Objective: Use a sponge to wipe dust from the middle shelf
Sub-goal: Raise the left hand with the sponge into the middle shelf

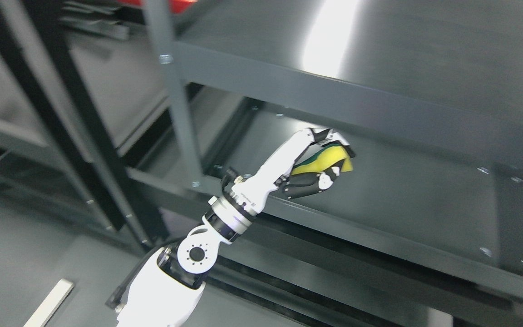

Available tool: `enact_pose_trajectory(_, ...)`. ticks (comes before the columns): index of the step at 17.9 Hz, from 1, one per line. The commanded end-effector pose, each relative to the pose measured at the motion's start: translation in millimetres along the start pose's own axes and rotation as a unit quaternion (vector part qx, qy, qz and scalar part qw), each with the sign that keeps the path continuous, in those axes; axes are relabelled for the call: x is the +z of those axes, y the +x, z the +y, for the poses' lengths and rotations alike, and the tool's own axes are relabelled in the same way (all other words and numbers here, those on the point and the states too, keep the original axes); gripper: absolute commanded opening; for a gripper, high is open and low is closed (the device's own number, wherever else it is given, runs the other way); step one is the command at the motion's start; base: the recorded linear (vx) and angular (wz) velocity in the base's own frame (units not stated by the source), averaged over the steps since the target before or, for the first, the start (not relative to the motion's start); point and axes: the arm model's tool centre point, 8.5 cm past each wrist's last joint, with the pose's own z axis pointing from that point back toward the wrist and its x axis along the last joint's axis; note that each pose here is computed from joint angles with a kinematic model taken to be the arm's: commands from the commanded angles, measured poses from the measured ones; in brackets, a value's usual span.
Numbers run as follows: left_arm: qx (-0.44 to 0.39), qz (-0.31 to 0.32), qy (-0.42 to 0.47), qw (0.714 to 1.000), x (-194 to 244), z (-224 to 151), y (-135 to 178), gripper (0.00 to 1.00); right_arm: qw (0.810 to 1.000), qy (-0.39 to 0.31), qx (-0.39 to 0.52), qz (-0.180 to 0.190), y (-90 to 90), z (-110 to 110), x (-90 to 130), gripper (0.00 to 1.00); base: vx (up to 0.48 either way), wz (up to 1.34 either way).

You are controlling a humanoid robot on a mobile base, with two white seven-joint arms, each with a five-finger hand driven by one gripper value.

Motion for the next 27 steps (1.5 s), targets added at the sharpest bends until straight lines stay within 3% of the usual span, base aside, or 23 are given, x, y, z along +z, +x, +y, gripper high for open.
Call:
enact_pose_trajectory(1,-0.076,-0.081,-0.143,0.983,-29,-71,26,0.01,1.0,-0.007,-0.001,-0.012,10.5,-10,0,1.0,-0.012,-0.81)
enact_pose_trajectory(7,-0.098,-0.107,-0.242,0.959,-23,-116,35,0.01,1.0,-0.007,-0.001,-0.012,10.5,-10,0,1.0,0.0,-0.6)
enact_pose_trajectory(10,-0.134,-0.143,-0.268,0.943,-31,-120,47,0.01,1.0,-0.007,-0.001,-0.011,9.5,-10,0,1.0,0.01,-0.17)
enact_pose_trajectory(19,-0.267,-0.298,-0.303,0.865,-75,-79,111,0.0,1.0,-0.007,-0.001,-0.011,9.5,-10,0,1.0,-0.013,-0.12)
enact_pose_trajectory(24,-0.415,-0.34,-0.248,0.806,-103,3,151,0.0,1.0,-0.007,-0.001,-0.011,9.5,-10,0,1.0,-0.066,-0.29)
enact_pose_trajectory(27,-0.488,-0.332,-0.235,0.773,-106,45,172,0.0,1.0,-0.007,-0.001,-0.011,9.5,-10,0,1.0,-0.06,-0.22)
